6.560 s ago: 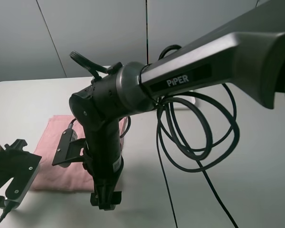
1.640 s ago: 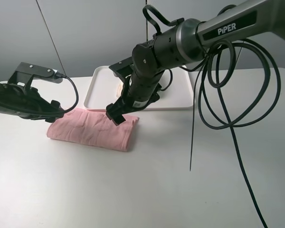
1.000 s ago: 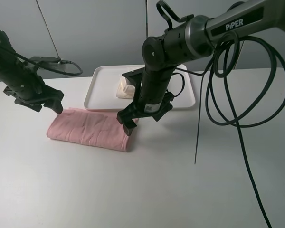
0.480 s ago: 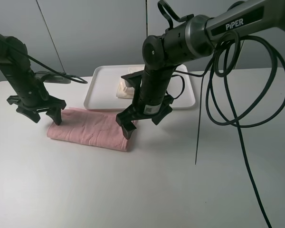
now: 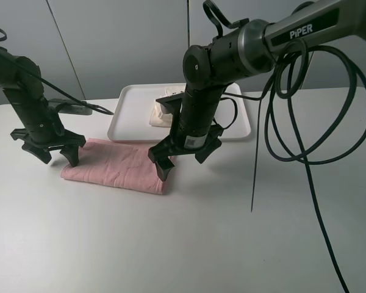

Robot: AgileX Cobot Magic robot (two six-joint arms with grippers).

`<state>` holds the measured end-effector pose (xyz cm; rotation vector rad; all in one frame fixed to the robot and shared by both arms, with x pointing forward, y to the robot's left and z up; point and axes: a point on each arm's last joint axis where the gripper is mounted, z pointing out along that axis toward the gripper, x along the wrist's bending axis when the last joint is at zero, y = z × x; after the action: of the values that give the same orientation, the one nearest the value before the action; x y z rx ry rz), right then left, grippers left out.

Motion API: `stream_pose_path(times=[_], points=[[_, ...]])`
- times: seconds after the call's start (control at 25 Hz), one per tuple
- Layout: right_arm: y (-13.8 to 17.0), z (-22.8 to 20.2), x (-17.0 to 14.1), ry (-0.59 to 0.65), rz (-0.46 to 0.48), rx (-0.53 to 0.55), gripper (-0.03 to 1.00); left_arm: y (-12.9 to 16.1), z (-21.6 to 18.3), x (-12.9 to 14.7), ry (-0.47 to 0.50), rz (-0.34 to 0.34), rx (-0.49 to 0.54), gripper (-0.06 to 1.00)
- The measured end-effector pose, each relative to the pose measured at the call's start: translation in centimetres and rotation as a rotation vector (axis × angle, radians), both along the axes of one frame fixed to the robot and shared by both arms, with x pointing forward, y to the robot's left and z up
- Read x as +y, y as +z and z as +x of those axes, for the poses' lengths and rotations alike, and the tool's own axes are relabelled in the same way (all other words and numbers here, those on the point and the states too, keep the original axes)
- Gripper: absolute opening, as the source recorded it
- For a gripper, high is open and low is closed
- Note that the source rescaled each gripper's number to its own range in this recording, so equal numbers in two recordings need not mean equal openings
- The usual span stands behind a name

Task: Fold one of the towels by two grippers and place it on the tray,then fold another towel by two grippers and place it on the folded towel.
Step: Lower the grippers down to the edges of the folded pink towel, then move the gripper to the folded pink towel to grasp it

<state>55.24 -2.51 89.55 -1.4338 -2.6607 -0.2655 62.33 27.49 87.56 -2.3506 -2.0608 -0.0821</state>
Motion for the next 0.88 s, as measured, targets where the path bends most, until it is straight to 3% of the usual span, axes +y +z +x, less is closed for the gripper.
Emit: stream_pose_path(times=[0.48, 0.88], points=[[1.5, 1.8, 1.8, -0.162, 0.044, 0.037, 1.00, 0.0, 0.1, 0.2, 0.010, 0.020, -0.008, 0.85], [-1.5, 1.9, 3.3, -0.190, 0.027, 0.132, 1.00, 0.0, 0.1, 0.2, 0.009, 0.022, -0.010, 0.85]])
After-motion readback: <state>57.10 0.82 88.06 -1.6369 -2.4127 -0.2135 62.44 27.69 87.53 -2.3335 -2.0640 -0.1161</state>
